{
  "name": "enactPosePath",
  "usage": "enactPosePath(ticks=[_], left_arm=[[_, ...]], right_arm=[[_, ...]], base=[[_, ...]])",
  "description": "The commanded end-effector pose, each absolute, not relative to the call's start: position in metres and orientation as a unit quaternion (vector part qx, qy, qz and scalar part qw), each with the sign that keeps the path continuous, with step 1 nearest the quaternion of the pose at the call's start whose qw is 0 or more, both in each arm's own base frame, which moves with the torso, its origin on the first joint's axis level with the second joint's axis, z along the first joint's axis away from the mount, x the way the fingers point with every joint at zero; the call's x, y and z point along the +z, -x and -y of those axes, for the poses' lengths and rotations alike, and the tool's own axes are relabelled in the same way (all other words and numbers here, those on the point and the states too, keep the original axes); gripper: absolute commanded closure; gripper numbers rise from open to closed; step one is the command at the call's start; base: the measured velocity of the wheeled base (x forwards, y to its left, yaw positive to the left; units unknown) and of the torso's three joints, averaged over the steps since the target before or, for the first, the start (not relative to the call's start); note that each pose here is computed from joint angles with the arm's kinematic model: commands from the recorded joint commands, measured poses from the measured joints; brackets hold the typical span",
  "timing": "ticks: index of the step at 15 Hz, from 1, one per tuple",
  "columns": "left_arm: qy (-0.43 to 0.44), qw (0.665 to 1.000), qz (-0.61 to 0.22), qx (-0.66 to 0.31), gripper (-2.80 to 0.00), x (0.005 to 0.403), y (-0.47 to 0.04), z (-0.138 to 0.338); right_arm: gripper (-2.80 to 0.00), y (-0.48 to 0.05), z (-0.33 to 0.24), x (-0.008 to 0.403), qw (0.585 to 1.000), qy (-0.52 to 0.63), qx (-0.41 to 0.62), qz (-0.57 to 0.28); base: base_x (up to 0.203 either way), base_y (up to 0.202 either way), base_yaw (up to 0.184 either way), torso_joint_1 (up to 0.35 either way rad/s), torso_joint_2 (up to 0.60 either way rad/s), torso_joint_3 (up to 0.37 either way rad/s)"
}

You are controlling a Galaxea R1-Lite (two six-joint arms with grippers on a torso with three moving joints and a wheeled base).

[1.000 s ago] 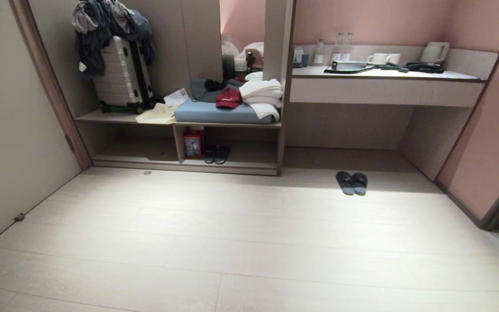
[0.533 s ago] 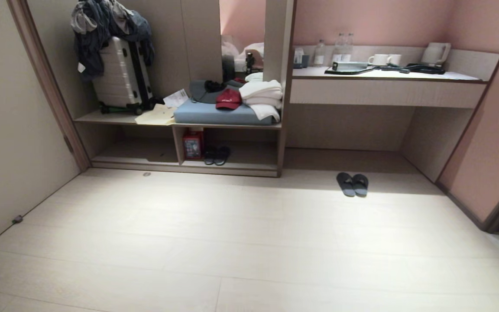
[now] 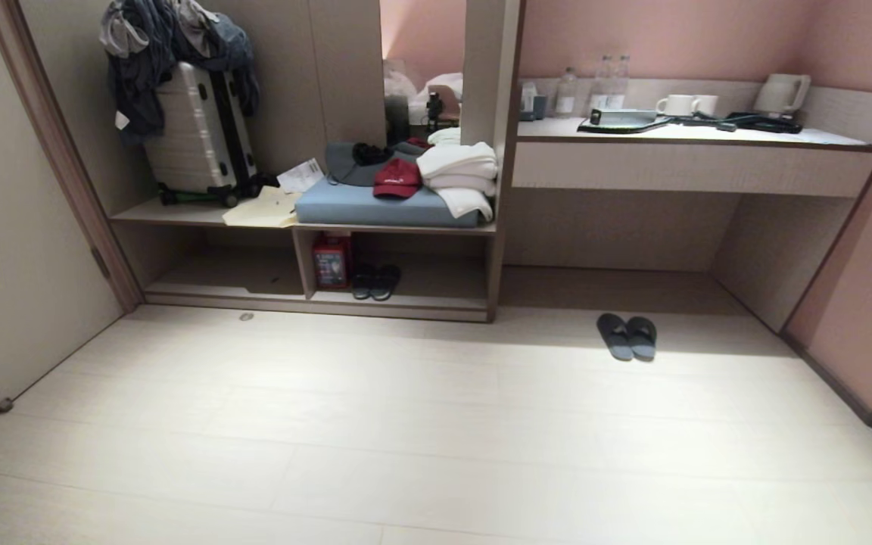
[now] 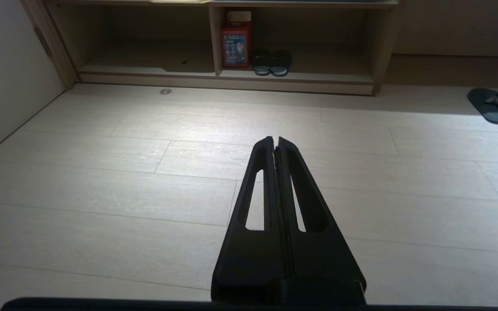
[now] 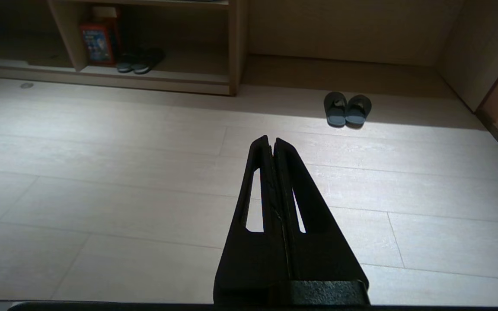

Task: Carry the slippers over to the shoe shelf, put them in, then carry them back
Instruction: Pick up the slippers on the floor

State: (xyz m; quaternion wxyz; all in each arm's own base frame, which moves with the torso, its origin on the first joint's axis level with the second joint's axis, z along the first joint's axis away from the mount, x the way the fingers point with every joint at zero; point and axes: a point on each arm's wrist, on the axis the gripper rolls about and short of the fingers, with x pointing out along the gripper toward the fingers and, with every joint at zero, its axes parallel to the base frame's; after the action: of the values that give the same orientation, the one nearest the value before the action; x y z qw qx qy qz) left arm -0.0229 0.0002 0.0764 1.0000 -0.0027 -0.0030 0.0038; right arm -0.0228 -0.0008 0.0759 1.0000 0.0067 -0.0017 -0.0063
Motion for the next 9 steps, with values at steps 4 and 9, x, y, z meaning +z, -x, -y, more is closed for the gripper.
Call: enactPosePath(ticks=[4, 9], left_arm=[[0.003, 1.000, 0.002, 0.005, 0.00, 0.0762, 0.0229, -0.0001], [0.003, 1.000, 0.002, 0.004, 0.00, 0.0765, 0.0230, -0.0002]], right_arm=[[0.00, 0.0228, 0.0008, 0.0758, 1.000, -0.007, -0.006, 0.002], [0.00, 0.0228, 0.0008, 0.0758, 1.000, -0.007, -0.006, 0.002]], base=[[0.196, 0.000, -0.001, 0.001, 0.00, 0.002], [0.197, 0.000, -0.002, 0.004, 0.00, 0.002]])
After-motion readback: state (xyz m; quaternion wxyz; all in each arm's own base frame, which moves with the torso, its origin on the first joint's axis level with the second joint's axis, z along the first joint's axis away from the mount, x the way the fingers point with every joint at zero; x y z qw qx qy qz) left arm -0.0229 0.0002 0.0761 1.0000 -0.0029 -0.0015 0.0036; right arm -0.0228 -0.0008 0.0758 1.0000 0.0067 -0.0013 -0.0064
